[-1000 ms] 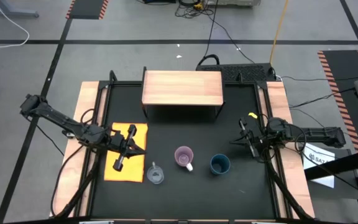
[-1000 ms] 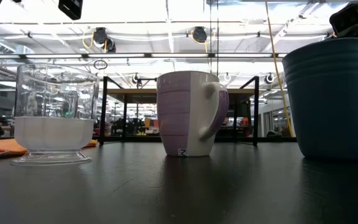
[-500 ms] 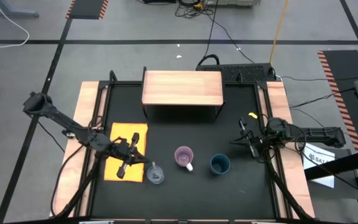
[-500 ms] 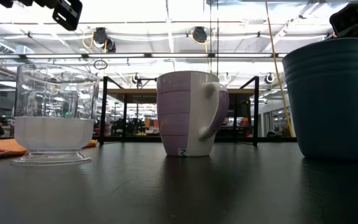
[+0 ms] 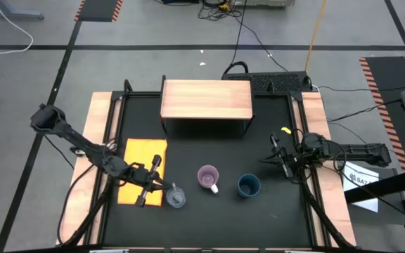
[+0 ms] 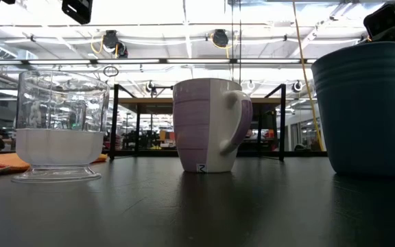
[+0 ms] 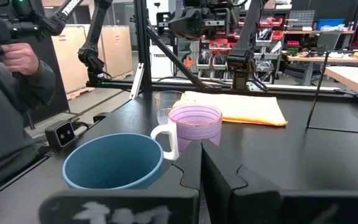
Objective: Stack small to large cups/mugs on shelf
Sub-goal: Put the transparent mug on the shelf
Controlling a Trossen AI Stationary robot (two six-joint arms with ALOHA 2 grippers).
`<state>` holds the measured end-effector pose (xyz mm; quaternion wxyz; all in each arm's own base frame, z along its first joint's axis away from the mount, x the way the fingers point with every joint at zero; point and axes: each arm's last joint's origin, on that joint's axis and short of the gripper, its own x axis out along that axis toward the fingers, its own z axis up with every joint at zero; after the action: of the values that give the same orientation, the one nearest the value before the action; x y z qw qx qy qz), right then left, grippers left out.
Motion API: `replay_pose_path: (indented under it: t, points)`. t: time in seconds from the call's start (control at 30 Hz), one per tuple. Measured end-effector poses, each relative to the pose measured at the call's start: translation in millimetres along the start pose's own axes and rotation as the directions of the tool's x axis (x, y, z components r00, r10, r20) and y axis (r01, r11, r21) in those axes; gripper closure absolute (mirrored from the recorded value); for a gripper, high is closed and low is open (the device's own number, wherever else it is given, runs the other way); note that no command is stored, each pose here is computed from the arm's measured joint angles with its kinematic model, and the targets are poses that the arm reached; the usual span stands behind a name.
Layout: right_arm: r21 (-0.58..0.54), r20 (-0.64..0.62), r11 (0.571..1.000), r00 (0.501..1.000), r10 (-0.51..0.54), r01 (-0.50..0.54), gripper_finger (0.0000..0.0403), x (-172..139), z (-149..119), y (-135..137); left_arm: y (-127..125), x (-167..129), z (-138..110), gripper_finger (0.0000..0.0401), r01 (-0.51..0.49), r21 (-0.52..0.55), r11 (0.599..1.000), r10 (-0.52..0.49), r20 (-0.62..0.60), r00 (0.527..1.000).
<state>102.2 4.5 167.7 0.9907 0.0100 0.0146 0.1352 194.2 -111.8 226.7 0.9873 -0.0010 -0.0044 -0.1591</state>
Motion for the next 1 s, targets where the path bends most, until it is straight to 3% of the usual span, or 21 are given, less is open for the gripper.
replay_pose_path:
  t: [0.77, 1.0]
  points:
    - [0.000, 0.000, 1.000, 1.000, 0.000, 0.000, 0.0403, 0, 0, 0, 0, 5, -11, 0.0401, -0.041, -0.017, 0.999, 0.040, -0.060, 0.997]
    - [0.000, 0.000, 1.000, 1.000, 0.000, 0.000, 0.0403, 0, 0, 0, 10, 6, -20, 0.0401, -0.107, -0.131, 0.986, 0.087, -0.145, 0.986]
